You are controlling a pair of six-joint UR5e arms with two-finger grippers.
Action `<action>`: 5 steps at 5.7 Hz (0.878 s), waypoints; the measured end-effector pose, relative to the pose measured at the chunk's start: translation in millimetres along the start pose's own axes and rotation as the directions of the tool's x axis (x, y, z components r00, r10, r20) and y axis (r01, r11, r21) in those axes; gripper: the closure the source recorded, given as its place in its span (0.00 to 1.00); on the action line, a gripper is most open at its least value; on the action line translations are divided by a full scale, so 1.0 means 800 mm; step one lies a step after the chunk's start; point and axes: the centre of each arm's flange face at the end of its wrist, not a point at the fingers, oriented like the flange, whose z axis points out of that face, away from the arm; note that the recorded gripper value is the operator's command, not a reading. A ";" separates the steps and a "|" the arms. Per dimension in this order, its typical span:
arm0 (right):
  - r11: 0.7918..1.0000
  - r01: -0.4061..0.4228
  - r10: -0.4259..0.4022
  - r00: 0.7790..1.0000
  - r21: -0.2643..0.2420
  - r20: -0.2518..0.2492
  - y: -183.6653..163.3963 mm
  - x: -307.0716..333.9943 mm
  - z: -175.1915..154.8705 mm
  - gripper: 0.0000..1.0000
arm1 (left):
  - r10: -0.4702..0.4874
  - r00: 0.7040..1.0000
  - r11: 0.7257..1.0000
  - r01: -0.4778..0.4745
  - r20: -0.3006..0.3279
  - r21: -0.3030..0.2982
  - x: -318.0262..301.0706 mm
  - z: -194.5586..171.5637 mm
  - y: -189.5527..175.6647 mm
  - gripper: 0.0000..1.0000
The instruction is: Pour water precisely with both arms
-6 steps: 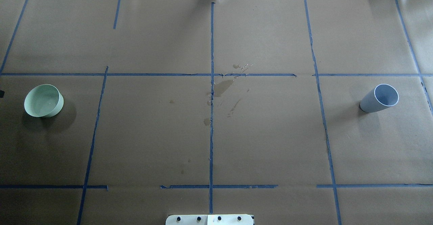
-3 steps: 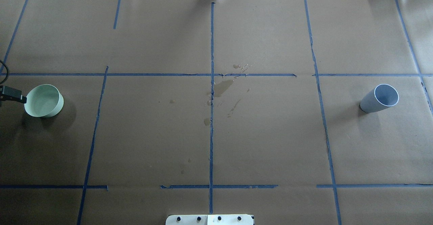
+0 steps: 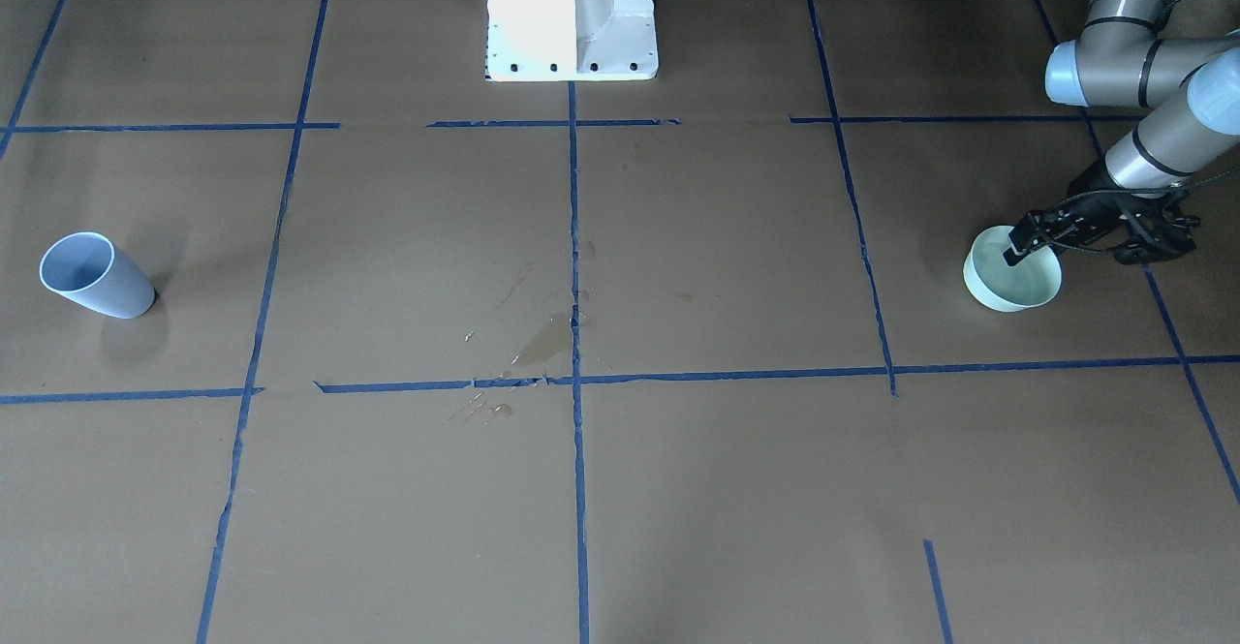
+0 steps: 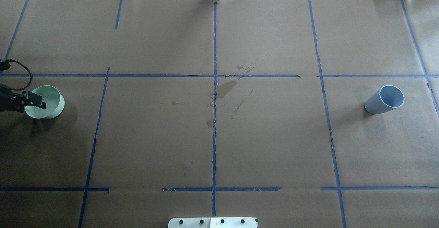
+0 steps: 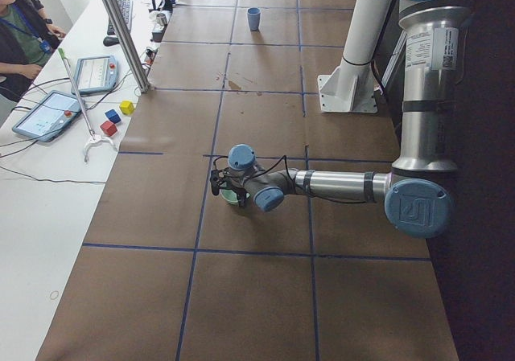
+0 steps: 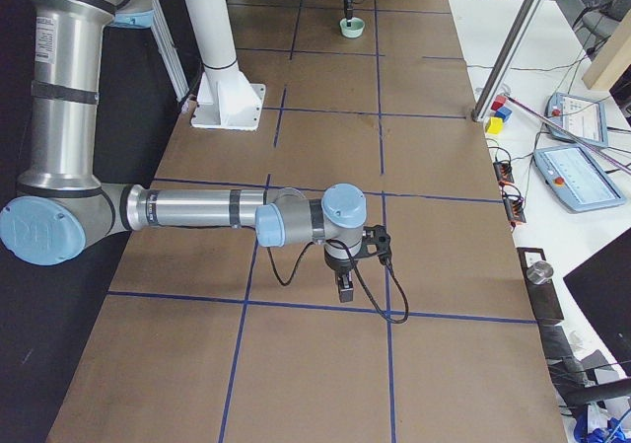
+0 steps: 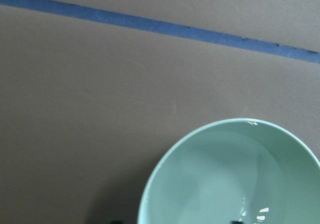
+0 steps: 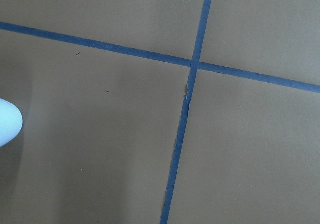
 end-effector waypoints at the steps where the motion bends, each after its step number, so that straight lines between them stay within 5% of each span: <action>1: 1.000 -0.001 0.001 1.000 0.000 0.000 0.000 0.000 0.000 0.00 | 0.001 1.000 1.000 -0.001 -0.018 -0.023 0.004 -0.002 0.003 1.00; 5: 1.000 0.000 0.000 1.000 0.001 0.000 0.000 -0.001 -0.001 0.00 | -0.002 0.998 0.999 0.000 -0.066 -0.033 0.060 -0.011 -0.020 1.00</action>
